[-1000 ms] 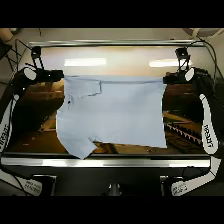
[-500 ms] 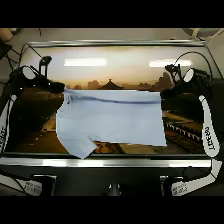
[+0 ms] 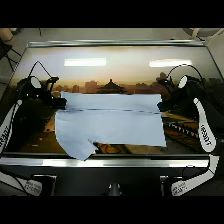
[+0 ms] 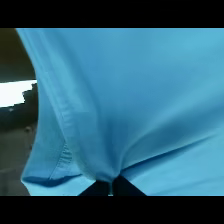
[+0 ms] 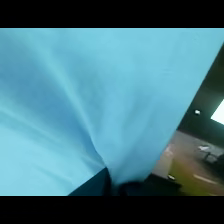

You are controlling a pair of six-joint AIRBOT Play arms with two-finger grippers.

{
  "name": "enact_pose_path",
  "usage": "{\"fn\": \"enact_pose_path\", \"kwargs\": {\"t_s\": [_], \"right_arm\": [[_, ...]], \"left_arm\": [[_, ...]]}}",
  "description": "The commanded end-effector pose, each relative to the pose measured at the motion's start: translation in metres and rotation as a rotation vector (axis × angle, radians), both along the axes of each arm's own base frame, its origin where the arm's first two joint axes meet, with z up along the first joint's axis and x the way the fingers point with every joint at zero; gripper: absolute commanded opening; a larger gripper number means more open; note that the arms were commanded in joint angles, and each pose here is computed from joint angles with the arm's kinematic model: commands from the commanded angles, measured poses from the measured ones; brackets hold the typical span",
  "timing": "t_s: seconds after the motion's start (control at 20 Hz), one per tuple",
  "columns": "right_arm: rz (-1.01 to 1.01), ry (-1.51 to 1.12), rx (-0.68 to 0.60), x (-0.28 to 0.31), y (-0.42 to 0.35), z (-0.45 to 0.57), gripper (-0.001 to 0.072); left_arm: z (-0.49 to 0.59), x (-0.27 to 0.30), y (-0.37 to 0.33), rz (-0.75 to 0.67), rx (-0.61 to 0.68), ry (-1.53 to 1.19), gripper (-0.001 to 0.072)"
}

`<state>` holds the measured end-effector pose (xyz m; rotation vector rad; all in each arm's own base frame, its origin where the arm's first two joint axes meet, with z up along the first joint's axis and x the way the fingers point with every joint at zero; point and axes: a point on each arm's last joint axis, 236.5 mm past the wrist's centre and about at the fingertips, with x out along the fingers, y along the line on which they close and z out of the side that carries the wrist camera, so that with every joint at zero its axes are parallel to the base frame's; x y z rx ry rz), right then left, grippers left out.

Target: Fold the shirts.

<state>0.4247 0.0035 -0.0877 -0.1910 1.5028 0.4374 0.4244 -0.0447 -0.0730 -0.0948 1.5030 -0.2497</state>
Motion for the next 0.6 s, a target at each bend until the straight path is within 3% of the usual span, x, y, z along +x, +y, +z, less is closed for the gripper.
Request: {"fn": "enact_pose_path", "kwargs": {"t_s": [0.0, 0.05, 0.1, 0.2, 0.3, 0.55], "right_arm": [[0.0, 0.001, 0.021, 0.0, 0.002, 0.008, 0.0257], [-0.005, 0.003, 0.022, -0.001, -0.003, 0.022, 0.0376], [-0.007, -0.005, 0.023, -0.003, -0.011, 0.037, 0.0503], [0.01, 0.013, 0.03, -0.022, -0.034, 0.064, 0.0481], [-0.059, 0.106, 0.036, -0.055, -0.058, 0.074, 0.0371], [-0.077, 0.23, 0.128, -0.136, -0.032, 0.04, 0.0365]], "left_arm": [[0.006, 0.0, 0.007, 0.028, -0.002, 0.017, 0.0416], [0.015, 0.002, 0.014, 0.04, -0.004, 0.016, 0.0516], [0.028, 0.004, 0.025, 0.058, -0.006, 0.014, 0.0518], [0.052, -0.001, 0.049, 0.133, -0.011, 0.022, 0.05], [0.06, -0.034, 0.065, 0.169, -0.024, 0.103, 0.05], [0.003, -0.175, 0.025, 0.232, -0.184, 0.236, 0.05]]}}
